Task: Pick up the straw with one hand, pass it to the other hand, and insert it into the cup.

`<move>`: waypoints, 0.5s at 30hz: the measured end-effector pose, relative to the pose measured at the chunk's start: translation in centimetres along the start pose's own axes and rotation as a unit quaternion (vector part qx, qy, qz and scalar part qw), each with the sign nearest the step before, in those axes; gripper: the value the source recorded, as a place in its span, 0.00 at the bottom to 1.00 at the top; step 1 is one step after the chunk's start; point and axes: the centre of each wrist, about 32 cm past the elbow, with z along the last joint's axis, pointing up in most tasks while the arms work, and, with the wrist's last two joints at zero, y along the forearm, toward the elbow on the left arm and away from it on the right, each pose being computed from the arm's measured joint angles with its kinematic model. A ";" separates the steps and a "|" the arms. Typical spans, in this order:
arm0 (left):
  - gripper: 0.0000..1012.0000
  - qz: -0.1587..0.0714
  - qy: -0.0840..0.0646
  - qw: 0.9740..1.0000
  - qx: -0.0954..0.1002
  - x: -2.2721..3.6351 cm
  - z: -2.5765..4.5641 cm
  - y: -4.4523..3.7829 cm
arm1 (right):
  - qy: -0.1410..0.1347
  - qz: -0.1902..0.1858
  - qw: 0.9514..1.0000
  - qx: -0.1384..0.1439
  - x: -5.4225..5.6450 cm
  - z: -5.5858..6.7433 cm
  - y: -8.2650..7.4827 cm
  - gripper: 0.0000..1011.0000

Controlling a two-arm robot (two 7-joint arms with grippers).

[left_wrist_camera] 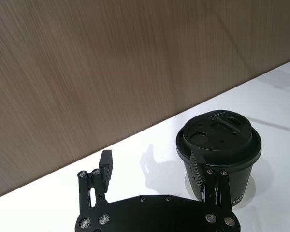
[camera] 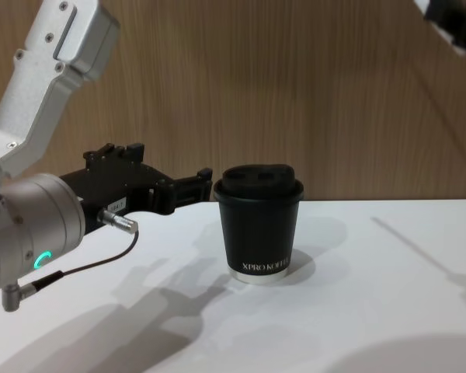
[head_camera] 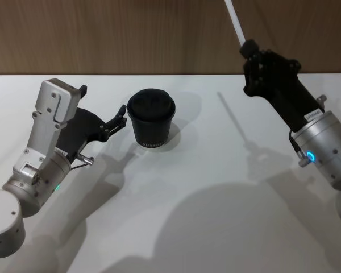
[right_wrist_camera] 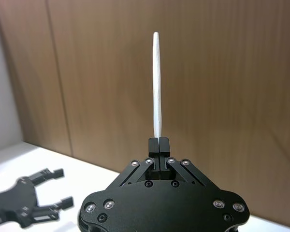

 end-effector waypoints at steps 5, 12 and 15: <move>0.99 0.000 0.000 1.000 0.000 0.00 0.00 0.00 | 0.014 0.032 0.999 0.027 0.3 0.3 0.5 0.01; 0.99 0.000 0.000 1.000 0.000 0.00 0.00 0.00 | 0.037 0.078 0.994 0.061 0.7 0.5 1.4 0.01; 0.99 0.000 0.000 1.000 0.000 0.00 0.00 0.00 | 0.046 0.101 0.991 0.074 0.8 0.5 1.7 0.01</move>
